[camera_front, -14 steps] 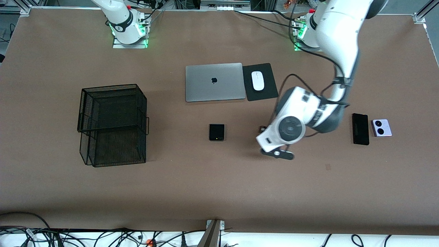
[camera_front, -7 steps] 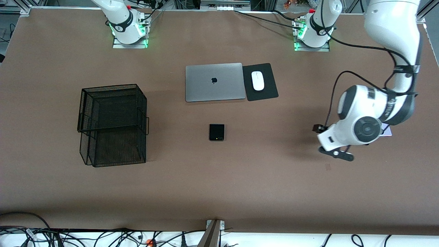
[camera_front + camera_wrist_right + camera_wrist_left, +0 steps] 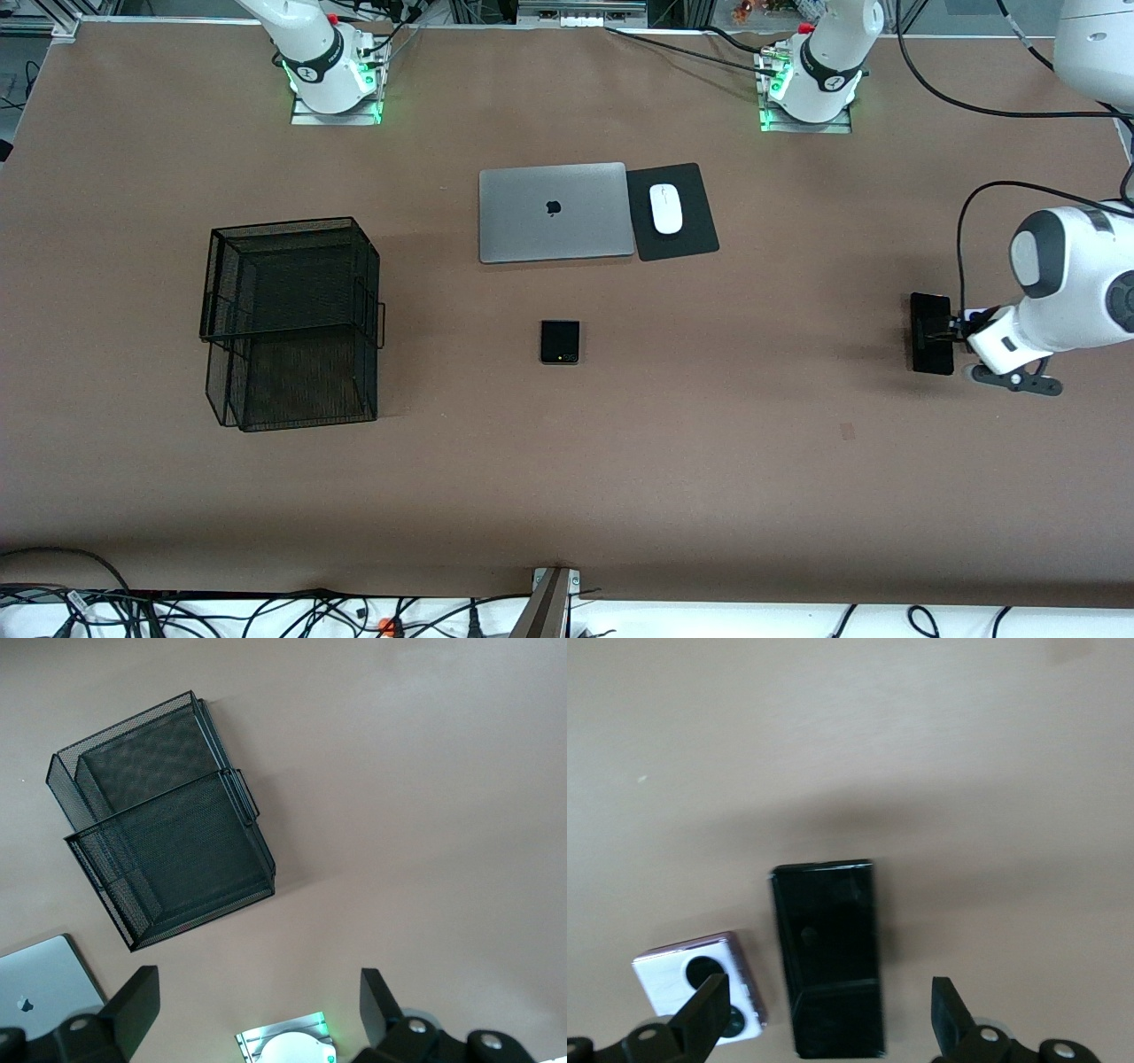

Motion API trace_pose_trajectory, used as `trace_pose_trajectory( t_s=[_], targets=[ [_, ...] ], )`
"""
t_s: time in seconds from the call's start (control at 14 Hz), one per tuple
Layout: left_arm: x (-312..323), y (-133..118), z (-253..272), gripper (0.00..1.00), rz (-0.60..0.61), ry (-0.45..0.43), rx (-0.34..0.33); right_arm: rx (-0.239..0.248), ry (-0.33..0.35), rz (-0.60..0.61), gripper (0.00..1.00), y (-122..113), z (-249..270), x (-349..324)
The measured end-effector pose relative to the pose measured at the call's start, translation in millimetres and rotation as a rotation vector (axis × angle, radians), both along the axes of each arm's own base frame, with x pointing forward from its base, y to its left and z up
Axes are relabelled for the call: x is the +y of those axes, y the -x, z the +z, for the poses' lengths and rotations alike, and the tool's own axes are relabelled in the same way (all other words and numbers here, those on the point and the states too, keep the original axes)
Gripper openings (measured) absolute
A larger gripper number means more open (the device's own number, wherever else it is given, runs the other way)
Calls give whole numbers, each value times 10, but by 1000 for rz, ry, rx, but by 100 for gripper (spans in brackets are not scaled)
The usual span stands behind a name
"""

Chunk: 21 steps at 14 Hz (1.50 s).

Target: Place phones with both arms

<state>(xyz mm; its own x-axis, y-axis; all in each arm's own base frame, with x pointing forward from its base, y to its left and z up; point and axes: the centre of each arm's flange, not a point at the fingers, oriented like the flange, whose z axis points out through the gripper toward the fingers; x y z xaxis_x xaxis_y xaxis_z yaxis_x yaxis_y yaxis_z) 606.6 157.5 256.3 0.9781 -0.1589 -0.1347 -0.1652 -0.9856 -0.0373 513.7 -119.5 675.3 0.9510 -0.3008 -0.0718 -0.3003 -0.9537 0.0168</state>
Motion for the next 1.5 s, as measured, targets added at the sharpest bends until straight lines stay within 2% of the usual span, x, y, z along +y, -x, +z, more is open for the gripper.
trace_pose_trajectory(
  t_s=[0.21,0.5,0.72,1.5],
  targets=[
    [65,191,-314,100,11,7,-56,0,0,0,100,0,0,0],
    [253,378,-614,100,50,16,-74,0,0,0,100,0,0,0],
    [322,429,-699,100,66,17,-96,0,0,0,100,0,0,0],
    [109,410,-764,100,78,37,-97,0,0,0,100,0,0,0]
  ],
)
